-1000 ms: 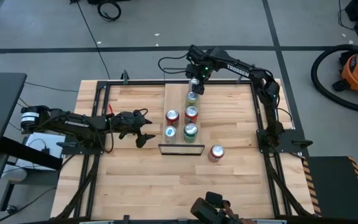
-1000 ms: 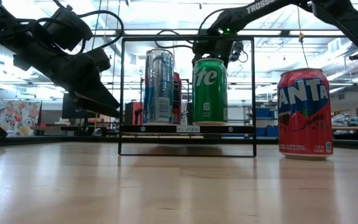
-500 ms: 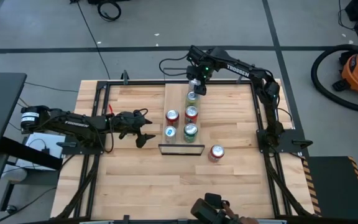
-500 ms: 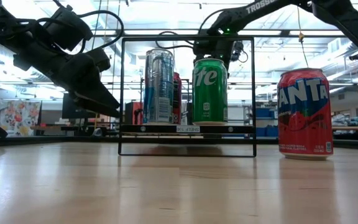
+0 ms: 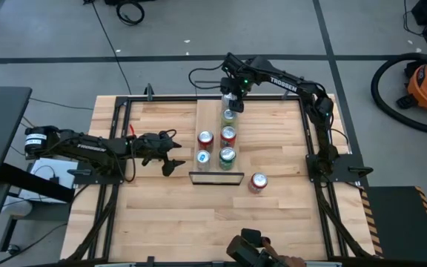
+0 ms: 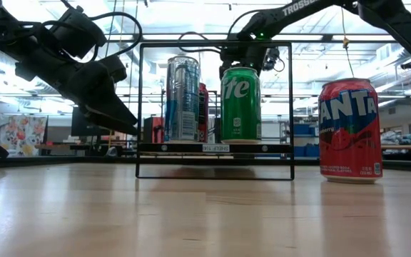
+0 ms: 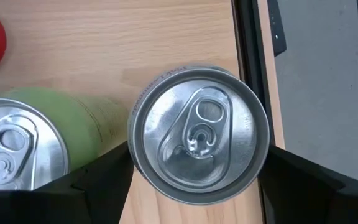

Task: Place canned beverage on shelf
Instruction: Put the orange soda can on the shelf, then put the red soda can on the shelf

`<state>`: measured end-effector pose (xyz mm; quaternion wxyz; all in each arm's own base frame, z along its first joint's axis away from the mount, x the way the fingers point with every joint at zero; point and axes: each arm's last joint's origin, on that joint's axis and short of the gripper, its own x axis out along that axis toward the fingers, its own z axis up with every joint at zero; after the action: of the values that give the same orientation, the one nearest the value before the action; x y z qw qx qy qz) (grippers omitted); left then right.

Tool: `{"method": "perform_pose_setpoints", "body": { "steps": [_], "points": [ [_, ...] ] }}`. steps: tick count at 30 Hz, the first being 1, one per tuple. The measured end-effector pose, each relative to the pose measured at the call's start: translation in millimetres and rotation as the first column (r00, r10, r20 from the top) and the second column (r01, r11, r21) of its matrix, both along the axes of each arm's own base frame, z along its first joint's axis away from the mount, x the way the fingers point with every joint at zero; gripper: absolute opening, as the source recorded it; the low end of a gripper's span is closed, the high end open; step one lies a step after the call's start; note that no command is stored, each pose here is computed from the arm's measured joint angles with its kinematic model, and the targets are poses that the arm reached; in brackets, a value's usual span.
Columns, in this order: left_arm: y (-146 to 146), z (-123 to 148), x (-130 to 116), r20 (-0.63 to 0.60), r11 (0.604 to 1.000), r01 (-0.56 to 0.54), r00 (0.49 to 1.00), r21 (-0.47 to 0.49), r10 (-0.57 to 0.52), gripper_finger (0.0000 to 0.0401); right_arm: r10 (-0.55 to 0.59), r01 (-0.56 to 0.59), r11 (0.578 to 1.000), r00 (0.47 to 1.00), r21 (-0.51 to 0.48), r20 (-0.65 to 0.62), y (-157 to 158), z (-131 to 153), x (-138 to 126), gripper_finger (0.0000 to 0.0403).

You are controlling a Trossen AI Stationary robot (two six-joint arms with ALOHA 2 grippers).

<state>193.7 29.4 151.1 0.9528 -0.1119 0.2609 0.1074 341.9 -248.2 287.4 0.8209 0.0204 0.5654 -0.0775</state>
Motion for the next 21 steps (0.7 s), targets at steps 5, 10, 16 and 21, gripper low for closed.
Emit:
{"method": "perform_pose_setpoints", "body": {
  "steps": [5,10,16,21],
  "points": [
    [0.0,0.0,0.0,0.0,1.0,0.0,1.0,0.0,0.0,0.0389,-0.002,0.002,1.0,1.0,0.007,-0.009,1.0,-0.4,-0.5,0.0338],
    [0.0,0.0,0.0,0.001,1.0,-0.004,1.0,-0.007,0.004,0.0389,-0.008,0.008,1.0,1.0,0.008,-0.008,1.1,-0.3,-0.3,0.034],
    [0.0,-0.1,0.0,0.001,1.0,-0.005,1.0,-0.007,0.005,0.0389,-0.044,0.042,0.998,0.997,-0.043,-0.056,1.1,0.4,-2.3,0.0341],
    [0.0,-0.1,0.0,0.001,1.0,-0.005,1.0,-0.007,0.005,0.0389,-0.065,0.061,0.997,0.995,-0.053,-0.078,7.3,12.6,-11.3,0.0348]
  ]
}}
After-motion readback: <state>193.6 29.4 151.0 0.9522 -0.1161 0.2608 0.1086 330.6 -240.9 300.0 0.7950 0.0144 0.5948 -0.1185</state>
